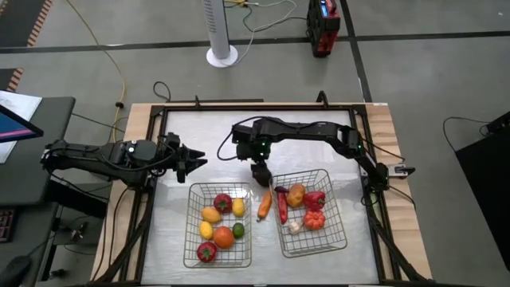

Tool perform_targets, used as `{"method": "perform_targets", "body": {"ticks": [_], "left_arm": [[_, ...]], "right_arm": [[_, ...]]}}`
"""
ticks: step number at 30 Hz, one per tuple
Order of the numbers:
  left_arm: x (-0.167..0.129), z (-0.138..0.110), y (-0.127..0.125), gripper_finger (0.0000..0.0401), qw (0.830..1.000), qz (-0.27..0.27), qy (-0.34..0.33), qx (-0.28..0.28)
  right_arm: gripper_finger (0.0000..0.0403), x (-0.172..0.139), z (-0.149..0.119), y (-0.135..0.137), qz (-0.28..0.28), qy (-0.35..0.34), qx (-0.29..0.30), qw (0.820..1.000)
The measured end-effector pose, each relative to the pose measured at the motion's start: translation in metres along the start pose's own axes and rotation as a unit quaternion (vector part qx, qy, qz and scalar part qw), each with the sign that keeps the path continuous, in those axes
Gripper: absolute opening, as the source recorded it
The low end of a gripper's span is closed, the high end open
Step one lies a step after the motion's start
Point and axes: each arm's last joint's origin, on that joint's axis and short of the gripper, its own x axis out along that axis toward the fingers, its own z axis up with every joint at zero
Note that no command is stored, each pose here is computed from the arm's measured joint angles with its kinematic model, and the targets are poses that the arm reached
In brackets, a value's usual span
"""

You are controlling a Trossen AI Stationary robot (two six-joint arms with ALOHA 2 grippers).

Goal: Sort produce into baskets
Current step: Put the apple into the left brown wire basket

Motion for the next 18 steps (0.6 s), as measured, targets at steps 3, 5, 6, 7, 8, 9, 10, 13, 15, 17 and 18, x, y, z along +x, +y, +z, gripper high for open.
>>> {"method": "perform_targets", "body": {"ticks": [3,5,6,7,8,9,10,13,15,17,18], "left_arm": [[0.000,0.000,0.000,0.0183,1.000,0.000,0.000,0.000],[0.000,0.000,0.000,0.0183,1.000,0.000,0.000,0.000],[0.000,0.000,0.000,0.0183,1.000,0.000,0.000,0.000],[0.000,0.000,0.000,0.0183,1.000,-0.002,0.002,0.000],[0.000,0.000,0.000,0.0183,1.000,-0.002,0.002,0.000],[0.000,0.000,0.000,0.0183,1.000,-0.003,0.002,0.000],[0.000,0.000,0.000,0.0183,1.000,-0.003,0.002,0.000],[0.000,0.000,0.000,0.0183,1.000,-0.003,0.002,0.000],[0.000,0.000,0.000,0.0183,1.000,-0.002,0.001,0.000],[0.000,0.000,0.000,0.0183,1.000,0.000,-0.001,0.000],[0.000,0.000,0.000,0.0183,1.000,0.000,-0.002,0.000]], "right_arm": [[0.0281,0.002,-0.001,0.008,0.013,0.013,-0.005,1.000],[0.0305,0.003,-0.002,0.012,0.014,0.019,-0.005,1.000],[0.0319,0.003,-0.002,0.014,0.015,0.022,0.002,1.000],[0.0333,0.003,-0.002,0.014,0.015,0.026,0.012,0.999],[0.0350,0.003,-0.004,0.015,0.016,0.032,0.026,0.999],[0.0365,0.003,-0.005,0.015,0.016,0.037,0.042,0.998],[0.0380,0.003,-0.005,0.015,0.016,0.040,0.057,0.997],[0.0393,0.010,-0.004,0.014,0.015,0.044,0.078,0.996],[0.0383,0.017,-0.004,0.016,0.016,0.051,0.068,0.996],[0.0376,0.023,-0.002,0.021,0.018,0.052,0.047,0.997],[0.0373,0.026,-0.002,0.023,0.019,0.053,0.038,0.998]]}}
